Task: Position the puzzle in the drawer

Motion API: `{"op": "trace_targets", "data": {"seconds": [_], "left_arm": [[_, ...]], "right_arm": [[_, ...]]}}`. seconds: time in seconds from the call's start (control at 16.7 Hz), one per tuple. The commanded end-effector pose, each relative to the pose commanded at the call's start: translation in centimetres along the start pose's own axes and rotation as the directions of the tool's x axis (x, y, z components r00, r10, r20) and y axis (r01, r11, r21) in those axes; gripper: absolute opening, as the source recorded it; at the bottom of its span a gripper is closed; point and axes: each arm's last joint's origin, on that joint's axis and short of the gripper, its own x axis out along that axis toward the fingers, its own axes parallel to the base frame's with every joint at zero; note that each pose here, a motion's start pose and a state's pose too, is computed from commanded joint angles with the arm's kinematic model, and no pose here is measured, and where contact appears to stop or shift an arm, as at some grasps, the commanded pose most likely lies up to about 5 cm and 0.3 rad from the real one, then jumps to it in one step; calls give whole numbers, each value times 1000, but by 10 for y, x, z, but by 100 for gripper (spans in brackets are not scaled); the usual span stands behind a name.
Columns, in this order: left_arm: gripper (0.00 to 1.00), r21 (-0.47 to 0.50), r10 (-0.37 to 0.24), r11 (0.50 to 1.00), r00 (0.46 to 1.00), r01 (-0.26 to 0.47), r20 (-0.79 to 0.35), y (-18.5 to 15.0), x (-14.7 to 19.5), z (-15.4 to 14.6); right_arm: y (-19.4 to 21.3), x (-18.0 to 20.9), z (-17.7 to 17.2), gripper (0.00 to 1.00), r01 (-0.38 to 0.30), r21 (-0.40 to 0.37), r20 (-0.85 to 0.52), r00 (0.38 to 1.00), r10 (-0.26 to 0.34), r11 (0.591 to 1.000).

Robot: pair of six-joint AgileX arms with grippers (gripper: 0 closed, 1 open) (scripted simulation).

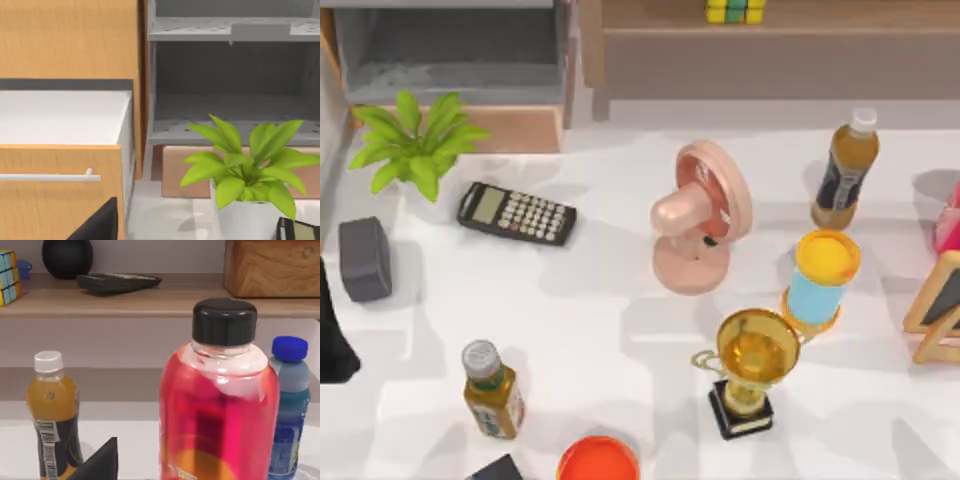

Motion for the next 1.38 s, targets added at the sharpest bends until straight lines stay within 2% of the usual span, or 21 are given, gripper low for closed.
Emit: {"op": "trace_targets", "data": {"seconds": [0.18,0.3,0.54,0.78,0.96,1.08,1.2,1.38], "left_arm": [[100,0,0,1000,1000,0,3,0,0,3],[100,-1,-1,1000,1000,1,17,-2,1,16],[100,-9,-5,1000,999,5,52,-10,13,66],[100,-22,-14,1000,998,15,66,-33,58,128],[100,-29,-23,999,998,25,57,-73,115,159],[100,-29,-30,999,999,31,45,-112,158,164],[100,-25,-35,999,999,36,31,-159,198,155],[100,-15,-39,999,999,39,12,-233,244,117]], "right_arm": [[0,0,0,100,0,0,0,1000,0,1000],[0,0,0,100,0,0,0,1000,0,1000],[0,0,0,100,0,0,0,1000,0,1000],[0,0,0,100,0,0,0,1000,0,1000],[0,0,0,100,0,0,0,1000,0,1000],[0,0,0,100,0,0,0,1000,0,1000],[0,0,0,100,0,0,0,1000,0,1000],[0,0,0,100,0,0,0,1000,0,1000]]}}
